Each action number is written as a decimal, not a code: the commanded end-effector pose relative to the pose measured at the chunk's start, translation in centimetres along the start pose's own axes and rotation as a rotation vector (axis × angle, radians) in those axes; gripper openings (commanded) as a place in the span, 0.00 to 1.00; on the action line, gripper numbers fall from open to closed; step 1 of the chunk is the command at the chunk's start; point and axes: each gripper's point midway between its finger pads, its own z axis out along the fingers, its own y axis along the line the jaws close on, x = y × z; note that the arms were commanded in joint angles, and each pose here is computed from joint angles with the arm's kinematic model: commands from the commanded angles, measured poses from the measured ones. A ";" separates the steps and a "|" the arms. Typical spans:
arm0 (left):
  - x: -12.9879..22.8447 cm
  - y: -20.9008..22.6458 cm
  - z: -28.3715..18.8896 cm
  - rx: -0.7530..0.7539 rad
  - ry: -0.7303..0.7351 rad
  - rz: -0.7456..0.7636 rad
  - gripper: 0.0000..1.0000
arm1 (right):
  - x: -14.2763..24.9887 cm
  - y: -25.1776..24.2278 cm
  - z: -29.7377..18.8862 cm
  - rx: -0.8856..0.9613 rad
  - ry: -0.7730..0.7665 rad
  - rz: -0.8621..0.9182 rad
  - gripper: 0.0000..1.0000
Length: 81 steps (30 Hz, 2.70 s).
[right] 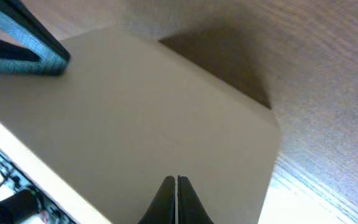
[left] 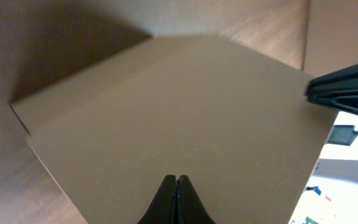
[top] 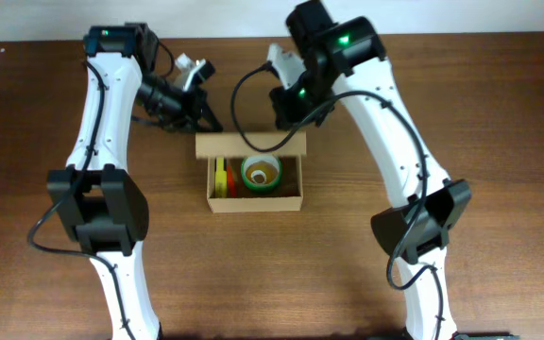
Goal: Pack container
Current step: 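Press the lid down onto the box with both grippers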
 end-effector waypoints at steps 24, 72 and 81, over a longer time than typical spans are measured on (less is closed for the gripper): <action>5.8 -4.9 -9.1 -0.671 -0.197 0.133 0.01 | 7.7 1.6 -2.4 0.328 0.142 -0.131 0.04; 9.0 5.9 7.1 -0.573 0.147 0.012 0.02 | 10.8 -1.9 8.9 0.037 0.233 0.058 0.04; 6.5 5.1 4.2 -0.585 0.059 0.001 0.02 | 4.4 -2.1 4.2 0.055 0.016 0.038 0.04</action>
